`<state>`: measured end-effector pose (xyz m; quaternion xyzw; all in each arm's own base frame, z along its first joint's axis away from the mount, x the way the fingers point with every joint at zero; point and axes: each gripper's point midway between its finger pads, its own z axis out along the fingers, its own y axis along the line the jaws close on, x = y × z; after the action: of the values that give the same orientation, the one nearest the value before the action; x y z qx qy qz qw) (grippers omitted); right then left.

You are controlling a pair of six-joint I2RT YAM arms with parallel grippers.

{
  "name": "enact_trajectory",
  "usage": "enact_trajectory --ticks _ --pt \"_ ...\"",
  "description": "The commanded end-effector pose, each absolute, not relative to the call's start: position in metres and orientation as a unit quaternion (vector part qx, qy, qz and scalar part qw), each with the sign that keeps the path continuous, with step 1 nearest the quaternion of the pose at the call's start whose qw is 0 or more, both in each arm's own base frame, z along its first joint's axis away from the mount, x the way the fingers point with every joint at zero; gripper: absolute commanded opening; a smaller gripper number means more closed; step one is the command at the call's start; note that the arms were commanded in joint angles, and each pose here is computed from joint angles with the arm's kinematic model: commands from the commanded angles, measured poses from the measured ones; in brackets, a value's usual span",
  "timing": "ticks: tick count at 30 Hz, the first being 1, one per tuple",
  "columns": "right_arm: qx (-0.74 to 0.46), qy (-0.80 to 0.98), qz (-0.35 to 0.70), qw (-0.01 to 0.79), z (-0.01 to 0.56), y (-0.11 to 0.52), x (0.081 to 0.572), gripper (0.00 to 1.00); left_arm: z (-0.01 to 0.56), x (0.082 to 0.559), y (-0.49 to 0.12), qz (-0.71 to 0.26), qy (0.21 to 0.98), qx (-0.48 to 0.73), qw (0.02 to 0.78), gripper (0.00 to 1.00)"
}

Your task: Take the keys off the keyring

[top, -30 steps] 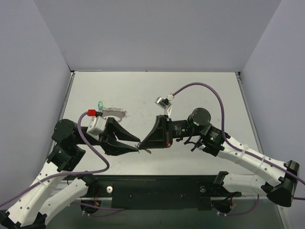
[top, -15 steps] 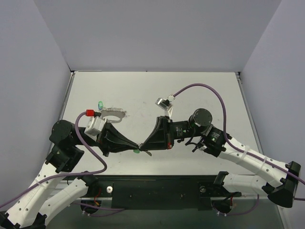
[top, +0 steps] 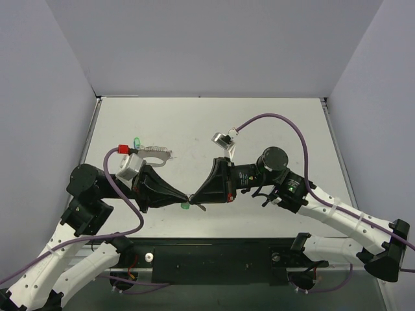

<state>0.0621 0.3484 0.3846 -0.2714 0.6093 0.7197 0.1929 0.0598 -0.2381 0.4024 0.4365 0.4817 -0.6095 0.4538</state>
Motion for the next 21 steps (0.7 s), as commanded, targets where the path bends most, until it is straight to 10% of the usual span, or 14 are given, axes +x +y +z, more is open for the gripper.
enact_trajectory --ticks 1,21 --pt "-0.283 0.591 0.718 0.235 0.406 0.343 0.063 0.00 0.419 0.053 -0.233 -0.616 0.480 0.427 0.456 0.00" --pt "-0.317 0.663 0.632 0.246 0.378 0.335 0.067 0.00 0.394 0.050 -0.236 -0.622 0.553 0.419 0.362 0.00"
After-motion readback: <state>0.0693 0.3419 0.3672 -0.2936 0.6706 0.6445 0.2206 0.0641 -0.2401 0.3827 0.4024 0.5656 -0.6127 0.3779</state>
